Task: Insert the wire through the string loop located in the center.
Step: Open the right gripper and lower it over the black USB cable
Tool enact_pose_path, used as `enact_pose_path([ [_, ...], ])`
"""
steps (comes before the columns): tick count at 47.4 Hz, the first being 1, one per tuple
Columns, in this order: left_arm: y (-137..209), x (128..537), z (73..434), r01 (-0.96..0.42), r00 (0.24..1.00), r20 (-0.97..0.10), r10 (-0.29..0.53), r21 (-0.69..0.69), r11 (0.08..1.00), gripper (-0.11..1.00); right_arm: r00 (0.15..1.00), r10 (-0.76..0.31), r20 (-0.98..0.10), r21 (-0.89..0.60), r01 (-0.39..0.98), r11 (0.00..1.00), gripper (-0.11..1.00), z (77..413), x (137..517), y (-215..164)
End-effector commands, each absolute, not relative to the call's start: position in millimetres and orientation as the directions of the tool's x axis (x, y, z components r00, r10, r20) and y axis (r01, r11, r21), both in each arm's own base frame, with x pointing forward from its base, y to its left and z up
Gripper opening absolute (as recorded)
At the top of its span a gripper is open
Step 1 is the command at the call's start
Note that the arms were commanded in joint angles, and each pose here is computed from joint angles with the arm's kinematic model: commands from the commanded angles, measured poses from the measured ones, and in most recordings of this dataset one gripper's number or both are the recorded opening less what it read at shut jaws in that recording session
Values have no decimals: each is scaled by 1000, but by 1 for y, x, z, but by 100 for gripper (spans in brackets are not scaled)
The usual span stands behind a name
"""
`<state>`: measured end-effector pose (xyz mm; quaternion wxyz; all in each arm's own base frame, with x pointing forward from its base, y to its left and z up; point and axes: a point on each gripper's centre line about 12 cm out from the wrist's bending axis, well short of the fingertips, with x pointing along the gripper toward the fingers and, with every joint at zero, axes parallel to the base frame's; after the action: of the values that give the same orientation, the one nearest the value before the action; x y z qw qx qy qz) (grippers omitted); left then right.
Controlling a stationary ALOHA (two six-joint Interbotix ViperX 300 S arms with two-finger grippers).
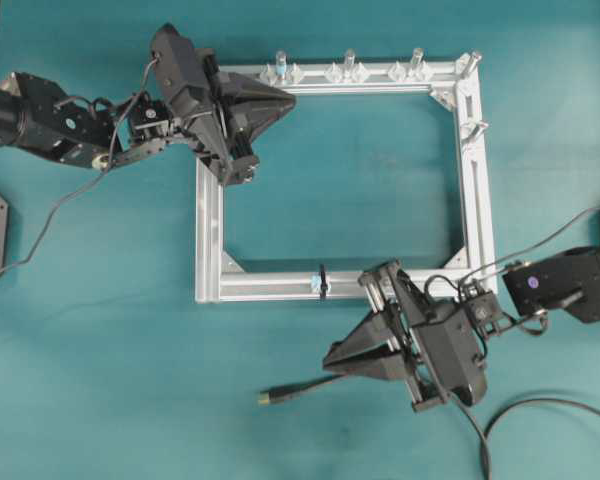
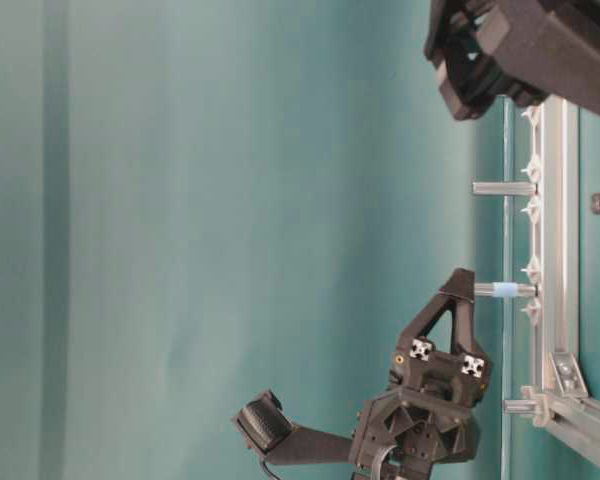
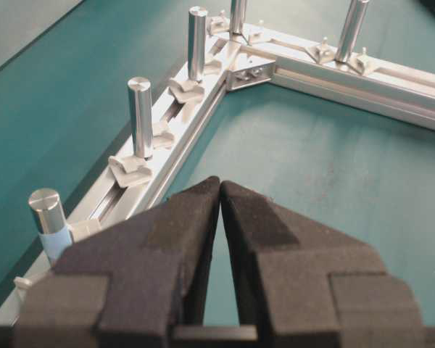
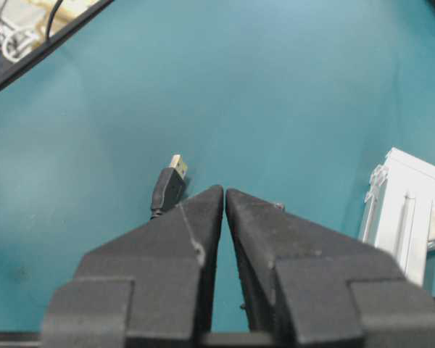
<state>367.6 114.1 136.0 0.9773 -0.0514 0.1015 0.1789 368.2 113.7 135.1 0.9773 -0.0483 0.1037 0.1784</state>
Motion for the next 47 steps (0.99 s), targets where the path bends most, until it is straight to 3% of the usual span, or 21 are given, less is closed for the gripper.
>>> enact_pose_path([
  [1, 108, 373, 167, -319, 937, -165, 307, -52, 946, 15, 922, 348, -172, -56, -361, 931, 19, 150, 373, 118],
  [3, 108, 372, 172, -320, 935, -181, 306, -53, 946, 13, 921, 349, -170, -57, -363, 930, 17, 150, 373, 118],
  [6, 107, 371, 178, -318, 930, -213, 300, -55, 946, 1, 923, 349, -163, -53, -362, 931, 5, 152, 374, 119],
  [8, 107, 370, 181, -317, 926, -234, 296, -58, 946, 0, 923, 349, -163, -51, -362, 931, 0, 152, 374, 119],
  [26, 92, 369, 181, -312, 917, -309, 252, -162, 936, 0, 920, 347, -181, -49, -360, 932, 0, 154, 376, 119],
  [38, 85, 367, 180, -295, 915, -327, 234, -150, 944, 0, 908, 337, -251, -51, -360, 932, 0, 147, 377, 119],
  [47, 85, 367, 178, -295, 912, -338, 232, -149, 944, 0, 908, 339, -247, -52, -362, 931, 0, 150, 379, 121],
])
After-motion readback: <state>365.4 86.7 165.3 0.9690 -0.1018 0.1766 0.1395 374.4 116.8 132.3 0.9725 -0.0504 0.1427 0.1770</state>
